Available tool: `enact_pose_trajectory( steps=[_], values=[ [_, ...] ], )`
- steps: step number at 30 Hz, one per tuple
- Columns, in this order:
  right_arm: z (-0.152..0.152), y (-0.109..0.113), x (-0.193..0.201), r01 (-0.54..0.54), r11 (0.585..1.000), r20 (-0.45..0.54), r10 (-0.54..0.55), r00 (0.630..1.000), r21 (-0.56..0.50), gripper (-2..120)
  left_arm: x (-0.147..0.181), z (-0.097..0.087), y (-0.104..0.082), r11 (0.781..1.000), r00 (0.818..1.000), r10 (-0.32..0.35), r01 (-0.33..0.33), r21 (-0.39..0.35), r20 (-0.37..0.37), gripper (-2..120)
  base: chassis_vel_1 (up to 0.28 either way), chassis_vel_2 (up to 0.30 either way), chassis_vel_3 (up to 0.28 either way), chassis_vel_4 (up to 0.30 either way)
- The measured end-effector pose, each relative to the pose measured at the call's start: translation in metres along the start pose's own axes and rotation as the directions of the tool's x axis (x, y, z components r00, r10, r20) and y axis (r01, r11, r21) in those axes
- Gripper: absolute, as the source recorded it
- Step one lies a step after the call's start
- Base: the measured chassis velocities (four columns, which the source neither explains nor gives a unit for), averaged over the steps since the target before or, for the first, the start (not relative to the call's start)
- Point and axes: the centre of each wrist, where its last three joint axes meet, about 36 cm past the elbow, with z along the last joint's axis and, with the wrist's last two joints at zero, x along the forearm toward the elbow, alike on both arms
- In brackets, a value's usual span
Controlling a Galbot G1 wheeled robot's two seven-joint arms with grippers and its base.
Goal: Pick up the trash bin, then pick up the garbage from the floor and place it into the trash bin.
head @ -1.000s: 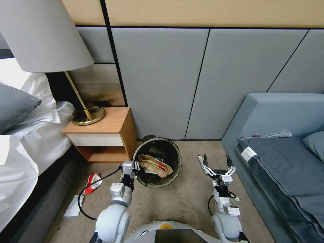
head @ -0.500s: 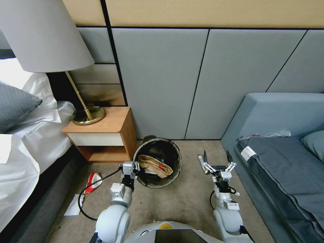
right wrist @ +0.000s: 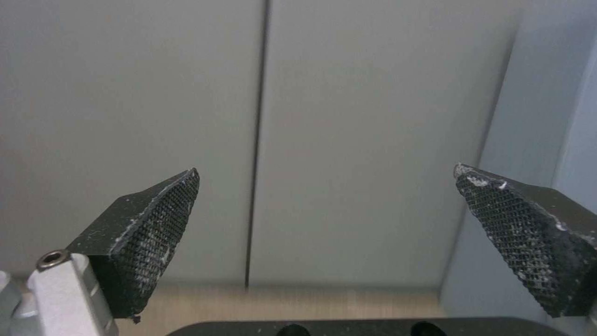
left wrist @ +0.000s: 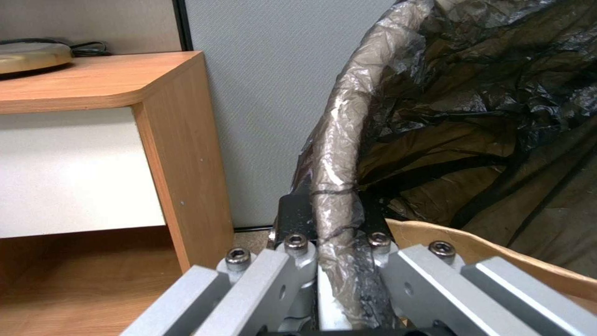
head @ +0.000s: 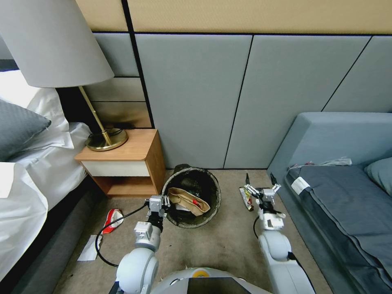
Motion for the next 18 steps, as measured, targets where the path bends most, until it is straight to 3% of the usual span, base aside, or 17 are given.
enact_pose_trajectory(
  steps=[5, 9, 18],
  values=[
    [0.016, -0.007, -0.016, 0.005, 1.000, -0.103, -0.005, 0.995, -0.004, 100, 0.000, 0.001, 0.000, 1.000, 1.000, 0.000, 0.000, 0.000, -0.003, 0, 0.000, 0.000, 0.000, 0.000],
    [0.052, -0.014, -0.044, 0.013, 1.000, -0.225, -0.011, 0.974, 0.009, 100, -0.001, 0.003, -0.001, 1.000, 1.000, 0.001, -0.001, 0.002, -0.009, 0, 0.000, 0.000, 0.000, 0.000],
    [0.093, -0.017, -0.071, 0.025, 0.999, -0.328, -0.017, 0.944, 0.022, 100, 0.000, 0.004, -0.001, 1.000, 1.000, 0.001, -0.001, -0.001, -0.012, 0, 0.000, 0.000, 0.000, 0.000]
  ],
)
